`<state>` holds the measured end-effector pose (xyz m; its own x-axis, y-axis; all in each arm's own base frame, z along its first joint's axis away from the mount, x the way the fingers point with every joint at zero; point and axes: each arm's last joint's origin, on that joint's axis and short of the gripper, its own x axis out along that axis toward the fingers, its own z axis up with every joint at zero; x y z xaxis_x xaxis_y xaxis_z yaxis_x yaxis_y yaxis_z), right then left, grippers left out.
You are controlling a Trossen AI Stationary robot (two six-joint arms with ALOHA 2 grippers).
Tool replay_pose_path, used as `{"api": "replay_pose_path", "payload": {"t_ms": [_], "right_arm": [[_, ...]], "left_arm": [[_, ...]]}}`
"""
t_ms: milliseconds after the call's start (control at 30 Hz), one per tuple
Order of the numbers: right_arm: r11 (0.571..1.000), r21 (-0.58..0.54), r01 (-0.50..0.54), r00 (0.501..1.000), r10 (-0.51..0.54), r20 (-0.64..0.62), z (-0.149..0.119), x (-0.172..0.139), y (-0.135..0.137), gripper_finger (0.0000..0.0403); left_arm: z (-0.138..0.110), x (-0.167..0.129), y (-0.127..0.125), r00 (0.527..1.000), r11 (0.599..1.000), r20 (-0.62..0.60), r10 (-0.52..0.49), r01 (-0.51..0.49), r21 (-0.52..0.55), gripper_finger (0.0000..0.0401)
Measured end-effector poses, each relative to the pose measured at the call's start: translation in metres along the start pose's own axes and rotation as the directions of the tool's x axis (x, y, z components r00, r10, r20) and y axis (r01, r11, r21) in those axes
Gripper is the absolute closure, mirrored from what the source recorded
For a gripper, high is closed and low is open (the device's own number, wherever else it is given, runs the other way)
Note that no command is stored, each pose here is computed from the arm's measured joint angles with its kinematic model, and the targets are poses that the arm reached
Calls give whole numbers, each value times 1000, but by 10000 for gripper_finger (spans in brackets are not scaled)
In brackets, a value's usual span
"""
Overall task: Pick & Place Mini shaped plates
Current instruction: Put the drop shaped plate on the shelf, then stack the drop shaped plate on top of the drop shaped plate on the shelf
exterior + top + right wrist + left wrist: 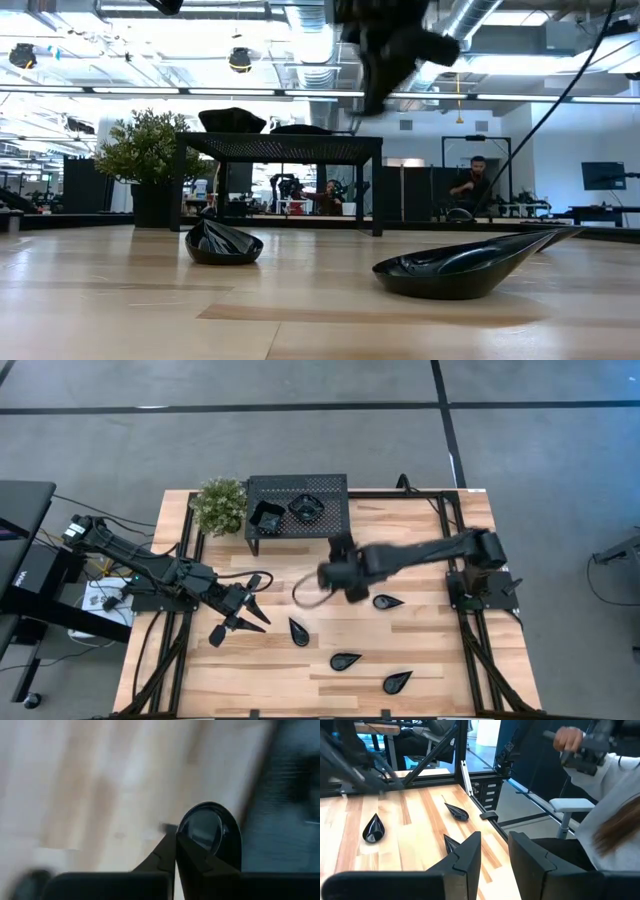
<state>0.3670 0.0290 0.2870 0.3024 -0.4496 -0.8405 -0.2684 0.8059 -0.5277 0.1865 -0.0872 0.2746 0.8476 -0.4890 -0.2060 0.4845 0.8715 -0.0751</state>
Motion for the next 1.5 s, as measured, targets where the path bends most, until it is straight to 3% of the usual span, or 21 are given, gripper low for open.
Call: {"api": "replay_pose_path", "payload": {"t_ms": [100, 267, 433, 533, 900, 1067, 1300, 1500], "right_arm": [[999, -19, 39, 998, -38, 40, -11, -10, -30, 401], [996, 56, 63, 998, -63, 9, -29, 8, -69, 395], [998, 43, 38, 999, -37, -25, -39, 39, -92, 398], [999, 31, 29, 1000, -29, 1, -44, 41, -102, 400], [991, -129, -33, 998, 38, 43, -56, 48, -117, 382], [991, -125, -44, 998, 50, 47, -59, 50, -121, 357], [994, -110, -26, 998, 32, 55, -60, 54, -125, 335], [991, -135, -20, 997, 30, 69, -49, 47, -113, 334]], "left_arm": [[0, 0, 0, 1000, 1000, 1, 0, 0, 0, 301], [0, 0, 0, 1000, 1000, 4, 0, 0, 0, 301], [1, 0, 0, 1000, 1000, 7, 0, 0, 1, 301], [1, 0, 0, 1000, 1000, 6, 0, 0, 1, 301], [1, 0, 0, 1000, 1000, 6, 0, 0, 1, 301], [1, 0, 0, 1000, 1000, 7, 4, -4, 1, 301], [1, 0, 5, 987, 987, 16, 159, -159, -1, 301], [1, 0, 5, 984, 984, 17, 177, -177, -1, 301]]}}
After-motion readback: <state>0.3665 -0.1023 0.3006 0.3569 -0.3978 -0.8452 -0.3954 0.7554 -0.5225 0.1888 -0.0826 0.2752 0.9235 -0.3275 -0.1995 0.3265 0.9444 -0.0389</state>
